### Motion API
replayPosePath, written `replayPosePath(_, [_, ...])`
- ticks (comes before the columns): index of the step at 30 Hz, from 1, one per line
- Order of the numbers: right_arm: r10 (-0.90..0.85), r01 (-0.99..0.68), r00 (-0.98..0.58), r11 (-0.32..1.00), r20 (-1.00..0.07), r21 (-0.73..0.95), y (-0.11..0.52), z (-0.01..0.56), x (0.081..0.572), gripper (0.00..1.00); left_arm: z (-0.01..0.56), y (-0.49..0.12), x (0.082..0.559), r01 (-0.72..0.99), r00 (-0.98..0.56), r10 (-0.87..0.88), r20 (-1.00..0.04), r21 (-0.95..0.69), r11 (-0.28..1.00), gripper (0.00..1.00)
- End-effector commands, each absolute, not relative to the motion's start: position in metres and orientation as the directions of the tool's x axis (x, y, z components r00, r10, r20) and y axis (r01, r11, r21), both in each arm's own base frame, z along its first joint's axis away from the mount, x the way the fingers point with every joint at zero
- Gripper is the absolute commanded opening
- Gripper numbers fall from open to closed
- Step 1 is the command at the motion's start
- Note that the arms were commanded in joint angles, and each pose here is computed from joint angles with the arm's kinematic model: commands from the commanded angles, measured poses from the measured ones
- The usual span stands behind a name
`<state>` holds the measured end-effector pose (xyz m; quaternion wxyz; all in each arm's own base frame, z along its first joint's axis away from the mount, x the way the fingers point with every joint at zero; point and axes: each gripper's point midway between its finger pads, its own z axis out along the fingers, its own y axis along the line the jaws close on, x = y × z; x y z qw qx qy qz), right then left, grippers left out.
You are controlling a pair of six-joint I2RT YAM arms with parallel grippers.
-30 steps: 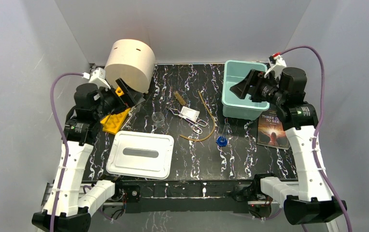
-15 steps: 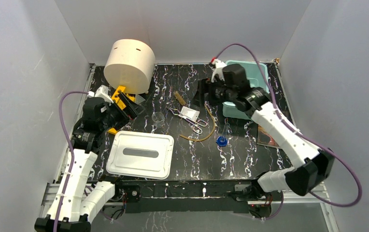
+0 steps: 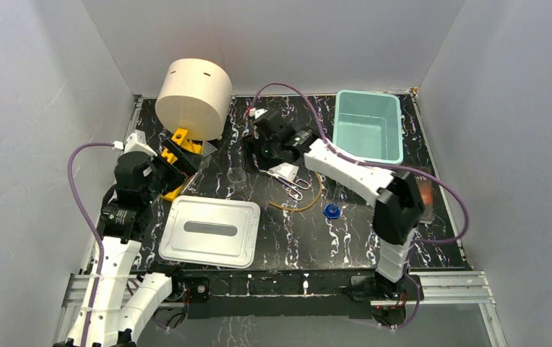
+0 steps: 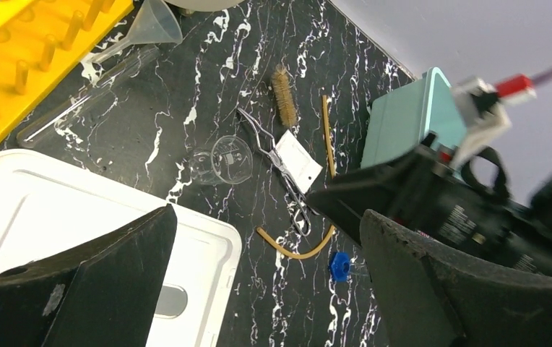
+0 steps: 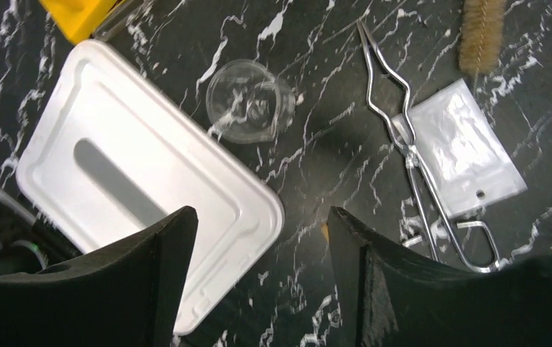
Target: Organize the chemistry lab equipment
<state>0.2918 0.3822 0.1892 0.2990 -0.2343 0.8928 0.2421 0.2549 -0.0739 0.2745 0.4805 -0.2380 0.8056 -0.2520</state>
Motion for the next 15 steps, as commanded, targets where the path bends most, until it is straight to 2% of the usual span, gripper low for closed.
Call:
replayPosePath(1, [-0.23, -0.54, -0.704, 0.789, -0.672, 0.295, 0.417, 0.184, 0.321, 0.72, 0.272, -0.075, 0.259, -0.155, -0.419, -0.657, -0.627, -0.663, 0.732, 0.98])
replayPosePath(6, [-0.23, -0.482, -0.742, 0.836, -0.63, 0.262, 0.433, 0.155, 0.338, 0.68, 0.258, -0.078, 0.259, -0.189, -0.438, -0.68, -0.588, -0.679, 0.709, 0.98])
replayPosePath(13, [-0.282, -0.493, -0.75, 0.842, -0.599, 0.22, 0.449, 0.13, 0.35, 0.6, 0.245, -0.076, 0.256, -0.206, -0.453, -0.67, -0.588, -0.662, 0.72, 0.98])
replayPosePath(15, [-0.317, -0.513, -0.745, 0.835, -0.587, 0.199, 0.452, 0.125, 0.35, 0.55, 0.24, -0.077, 0.256, -0.212, -0.468, -0.665, -0.582, -0.656, 0.724, 0.98])
